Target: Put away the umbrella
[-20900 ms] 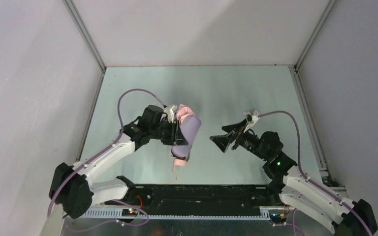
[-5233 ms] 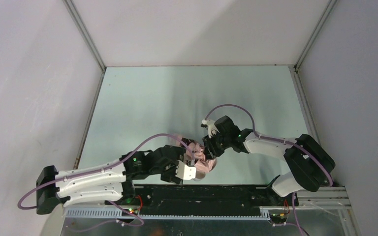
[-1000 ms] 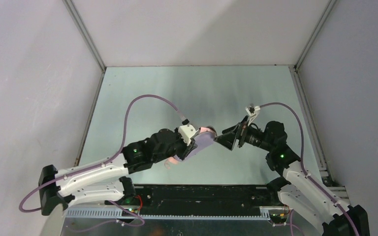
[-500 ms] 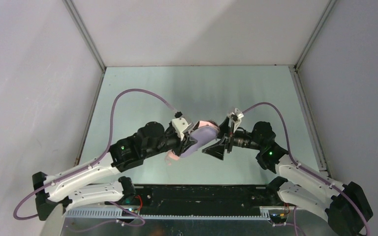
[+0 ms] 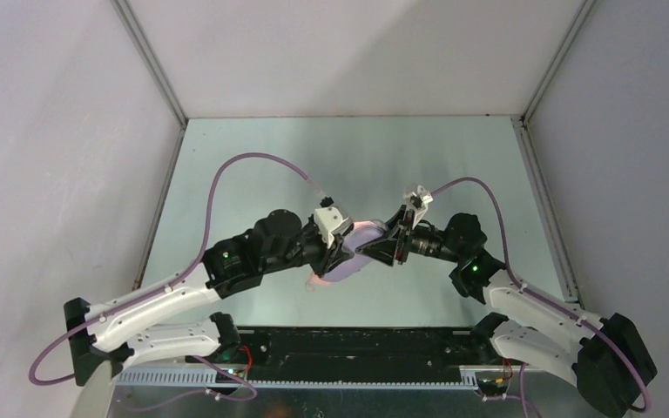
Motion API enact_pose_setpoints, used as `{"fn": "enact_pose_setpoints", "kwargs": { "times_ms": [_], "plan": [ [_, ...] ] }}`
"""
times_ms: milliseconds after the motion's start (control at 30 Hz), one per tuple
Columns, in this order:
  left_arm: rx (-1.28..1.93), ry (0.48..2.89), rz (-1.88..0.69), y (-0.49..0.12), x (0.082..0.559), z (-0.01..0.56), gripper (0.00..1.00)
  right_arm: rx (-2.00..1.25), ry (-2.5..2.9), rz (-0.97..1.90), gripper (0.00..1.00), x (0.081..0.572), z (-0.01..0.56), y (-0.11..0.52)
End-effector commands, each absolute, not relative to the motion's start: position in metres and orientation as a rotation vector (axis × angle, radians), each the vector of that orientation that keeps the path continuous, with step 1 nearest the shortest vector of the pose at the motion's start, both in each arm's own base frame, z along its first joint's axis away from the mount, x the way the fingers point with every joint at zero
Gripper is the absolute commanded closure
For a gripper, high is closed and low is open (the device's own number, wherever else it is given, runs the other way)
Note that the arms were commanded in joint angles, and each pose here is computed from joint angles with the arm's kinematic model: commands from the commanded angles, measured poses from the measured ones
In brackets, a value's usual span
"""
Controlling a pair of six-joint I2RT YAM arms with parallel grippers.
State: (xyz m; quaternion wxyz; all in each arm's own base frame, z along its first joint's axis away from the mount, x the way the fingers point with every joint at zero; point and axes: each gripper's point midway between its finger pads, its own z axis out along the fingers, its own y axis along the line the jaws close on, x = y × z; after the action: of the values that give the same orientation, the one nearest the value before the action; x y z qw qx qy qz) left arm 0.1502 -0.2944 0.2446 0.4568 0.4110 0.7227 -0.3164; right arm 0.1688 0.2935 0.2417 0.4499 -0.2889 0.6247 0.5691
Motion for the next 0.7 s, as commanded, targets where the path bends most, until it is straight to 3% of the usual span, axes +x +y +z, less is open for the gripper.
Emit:
{"fn": "enact_pose_setpoints", "kwargs": {
  "times_ms": [0, 33, 67, 167, 233, 300, 533, 633, 667],
  "plan": [
    [1.003, 1.66, -0.911, -0.312, 0.145, 0.288, 0.85, -0.851, 1.297, 1.509, 0.73, 0.144, 0.298, 0.299],
    [1.003, 1.658, -0.928, -0.311, 0.144, 0.289, 0.77, -0.863, 1.287, 1.525, 0.73, 0.141, 0.3, 0.299],
    [0.99, 1.663, -0.944, -0.31, 0.144, 0.29, 0.58, -0.893, 1.257, 1.548, 0.74, 0.135, 0.303, 0.298],
    [0.976, 1.673, -0.998, -0.304, 0.143, 0.29, 0.26, -0.947, 1.185, 1.577, 0.76, 0.123, 0.313, 0.296],
    [0.992, 1.667, -1.031, -0.302, 0.139, 0.29, 0.12, -0.975, 1.159, 1.597, 0.76, 0.116, 0.316, 0.294],
    [1.036, 1.66, -1.065, -0.301, 0.131, 0.287, 0.05, -0.975, 1.149, 1.613, 0.76, 0.114, 0.319, 0.293],
    [1.195, 1.645, -1.229, -0.307, 0.101, 0.274, 0.01, -0.98, 1.101, 1.678, 0.76, 0.107, 0.33, 0.292],
    [1.249, 1.64, -1.297, -0.309, 0.089, 0.27, 0.1, -0.958, 1.104, 1.678, 0.76, 0.11, 0.331, 0.293],
    [1.268, 1.637, -1.313, -0.309, 0.086, 0.27, 0.17, -0.947, 1.109, 1.674, 0.76, 0.113, 0.331, 0.294]
  ]
}}
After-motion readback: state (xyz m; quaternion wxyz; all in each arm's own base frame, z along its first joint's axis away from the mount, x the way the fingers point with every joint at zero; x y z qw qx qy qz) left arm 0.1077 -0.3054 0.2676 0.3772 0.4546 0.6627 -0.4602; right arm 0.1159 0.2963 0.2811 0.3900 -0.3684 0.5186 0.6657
